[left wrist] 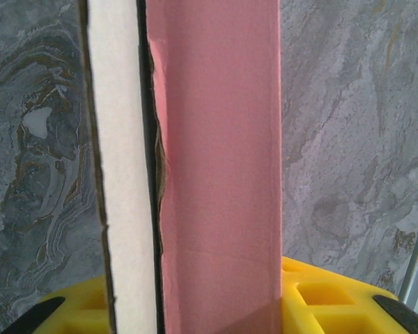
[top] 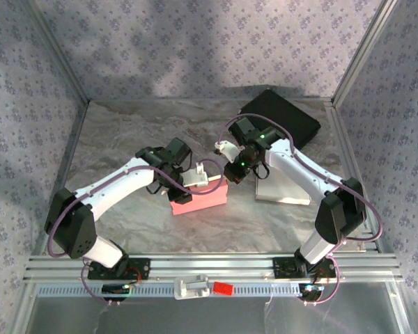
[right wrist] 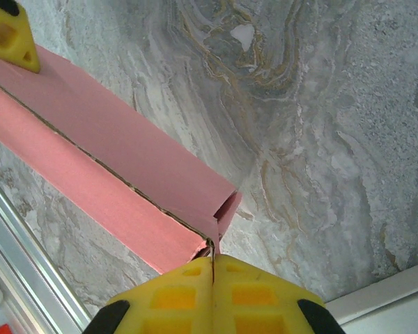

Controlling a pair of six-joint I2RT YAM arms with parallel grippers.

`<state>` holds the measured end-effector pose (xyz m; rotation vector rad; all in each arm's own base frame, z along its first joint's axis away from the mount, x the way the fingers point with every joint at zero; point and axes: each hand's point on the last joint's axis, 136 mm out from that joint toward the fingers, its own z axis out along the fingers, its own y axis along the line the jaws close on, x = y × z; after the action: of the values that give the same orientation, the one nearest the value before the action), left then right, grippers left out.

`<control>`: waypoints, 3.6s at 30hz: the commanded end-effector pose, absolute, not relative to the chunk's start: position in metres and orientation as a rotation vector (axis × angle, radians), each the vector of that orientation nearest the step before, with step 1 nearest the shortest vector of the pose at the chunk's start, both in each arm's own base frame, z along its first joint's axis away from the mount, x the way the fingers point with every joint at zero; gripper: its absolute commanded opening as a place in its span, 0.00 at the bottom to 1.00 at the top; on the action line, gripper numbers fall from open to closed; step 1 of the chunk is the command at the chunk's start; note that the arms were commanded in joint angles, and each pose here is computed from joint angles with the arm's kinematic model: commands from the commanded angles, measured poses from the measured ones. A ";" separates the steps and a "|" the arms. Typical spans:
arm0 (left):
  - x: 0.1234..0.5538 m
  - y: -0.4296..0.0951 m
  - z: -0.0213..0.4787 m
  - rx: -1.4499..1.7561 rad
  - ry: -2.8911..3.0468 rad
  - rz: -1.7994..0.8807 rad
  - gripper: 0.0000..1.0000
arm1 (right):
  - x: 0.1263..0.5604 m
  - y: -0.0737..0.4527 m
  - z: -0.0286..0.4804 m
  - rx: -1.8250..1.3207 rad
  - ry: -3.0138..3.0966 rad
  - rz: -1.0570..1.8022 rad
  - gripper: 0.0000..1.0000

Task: Fold the paper box

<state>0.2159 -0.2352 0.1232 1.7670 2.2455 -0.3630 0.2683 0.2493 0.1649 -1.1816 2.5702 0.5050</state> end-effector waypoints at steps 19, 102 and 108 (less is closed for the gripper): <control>0.226 -0.236 0.129 1.701 2.238 -0.334 0.33 | 0.269 0.253 0.180 -0.664 2.732 0.540 0.00; 0.224 -0.147 0.182 0.671 2.658 -0.384 0.41 | 0.275 0.264 0.158 -0.466 2.745 0.454 0.00; 0.235 -0.141 0.179 0.708 2.642 -0.319 0.40 | 0.277 0.265 0.157 -0.468 2.749 0.461 0.00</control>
<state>0.2298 -0.1429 0.1715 0.6775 2.6620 -0.3403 0.2790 0.2667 0.1584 -0.4848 2.7089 0.4634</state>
